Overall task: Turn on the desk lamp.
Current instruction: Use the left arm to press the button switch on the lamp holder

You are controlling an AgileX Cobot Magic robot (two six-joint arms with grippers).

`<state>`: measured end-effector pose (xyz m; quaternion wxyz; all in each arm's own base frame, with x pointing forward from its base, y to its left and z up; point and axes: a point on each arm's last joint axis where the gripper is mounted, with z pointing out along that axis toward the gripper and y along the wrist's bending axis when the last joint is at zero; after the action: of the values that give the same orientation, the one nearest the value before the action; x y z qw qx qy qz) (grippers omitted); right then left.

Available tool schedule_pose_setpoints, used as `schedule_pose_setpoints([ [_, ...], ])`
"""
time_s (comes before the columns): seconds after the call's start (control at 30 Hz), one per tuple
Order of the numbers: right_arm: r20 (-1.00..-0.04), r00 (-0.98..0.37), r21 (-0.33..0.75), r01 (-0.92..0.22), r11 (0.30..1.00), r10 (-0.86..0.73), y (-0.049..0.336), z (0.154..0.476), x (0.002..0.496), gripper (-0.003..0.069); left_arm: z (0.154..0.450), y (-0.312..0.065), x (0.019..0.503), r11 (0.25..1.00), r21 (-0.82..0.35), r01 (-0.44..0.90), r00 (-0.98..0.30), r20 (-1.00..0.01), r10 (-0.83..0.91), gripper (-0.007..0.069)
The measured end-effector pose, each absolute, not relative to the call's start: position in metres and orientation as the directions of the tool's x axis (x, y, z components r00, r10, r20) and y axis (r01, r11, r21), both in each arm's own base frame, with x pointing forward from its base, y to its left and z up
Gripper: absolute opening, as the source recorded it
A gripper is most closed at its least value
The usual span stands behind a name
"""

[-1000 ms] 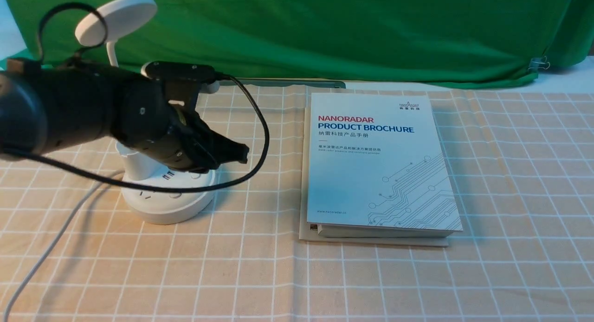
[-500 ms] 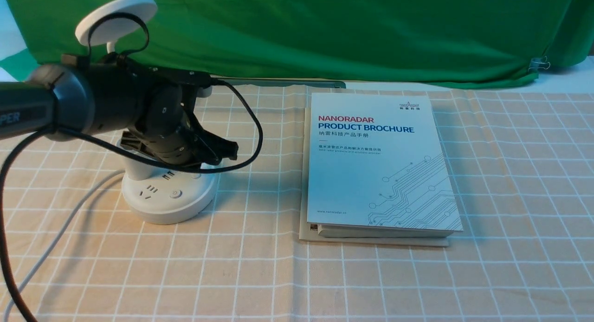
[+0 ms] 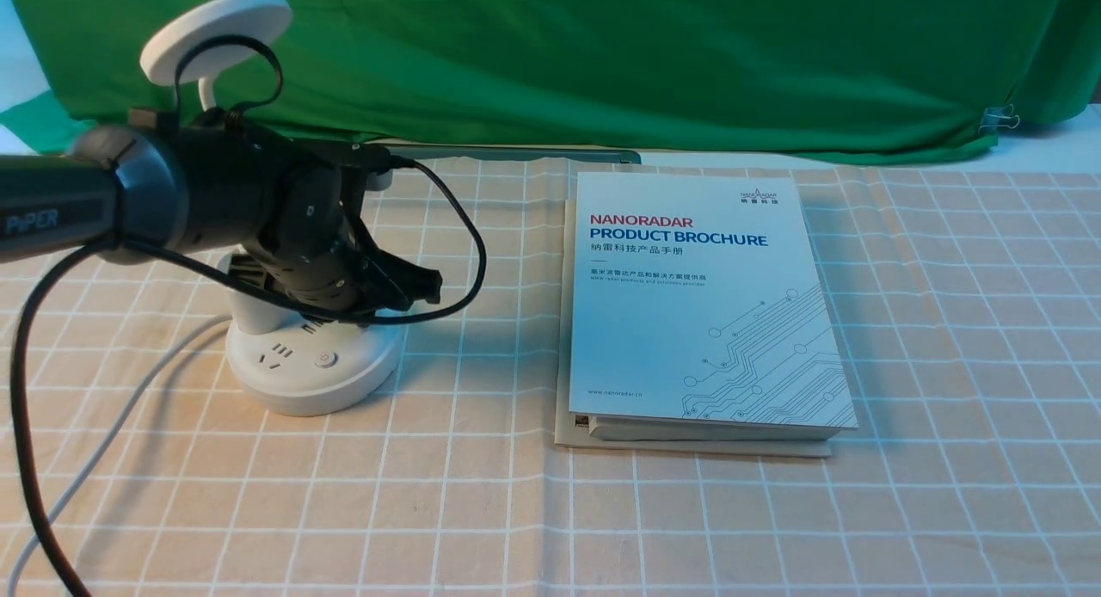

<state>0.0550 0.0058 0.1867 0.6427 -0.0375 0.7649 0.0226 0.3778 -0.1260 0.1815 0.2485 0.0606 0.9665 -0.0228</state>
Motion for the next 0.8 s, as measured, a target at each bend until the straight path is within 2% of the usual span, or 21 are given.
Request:
schedule_pose_setpoints([
  [0.37, -0.985, -0.171, -0.014, -0.086, 0.996, -0.028, 0.006, 0.187, 0.055, 0.0239, 0.171, -0.126, 0.372, 0.990, -0.042, 0.136, -0.864, -0.494, 0.098, 0.0021],
  [0.5, -0.985, -0.171, -0.014, -0.086, 0.996, -0.028, 0.006, 0.187, 0.055, 0.0239, 0.180, -0.126, 0.368, 0.989, -0.057, 0.136, -0.850, -0.520, 0.087, 0.0021],
  [0.63, -0.985, -0.171, -0.014, -0.086, 0.996, -0.028, 0.006, 0.187, 0.055, 0.0239, 0.207, -0.133, 0.344, 0.982, -0.108, 0.158, -0.841, -0.536, 0.076, 0.0021],
  [0.73, -0.985, -0.171, -0.014, -0.086, 0.996, -0.028, 0.006, 0.187, 0.055, 0.0239, 0.249, -0.144, 0.301, 0.952, -0.195, 0.236, -0.781, -0.620, 0.066, 0.0021],
  [0.8, -0.985, -0.171, -0.014, -0.086, 0.996, -0.028, 0.006, 0.187, 0.055, 0.0239, 0.266, -0.148, 0.269, 0.925, -0.228, 0.305, -0.739, -0.669, 0.078, 0.0021],
])
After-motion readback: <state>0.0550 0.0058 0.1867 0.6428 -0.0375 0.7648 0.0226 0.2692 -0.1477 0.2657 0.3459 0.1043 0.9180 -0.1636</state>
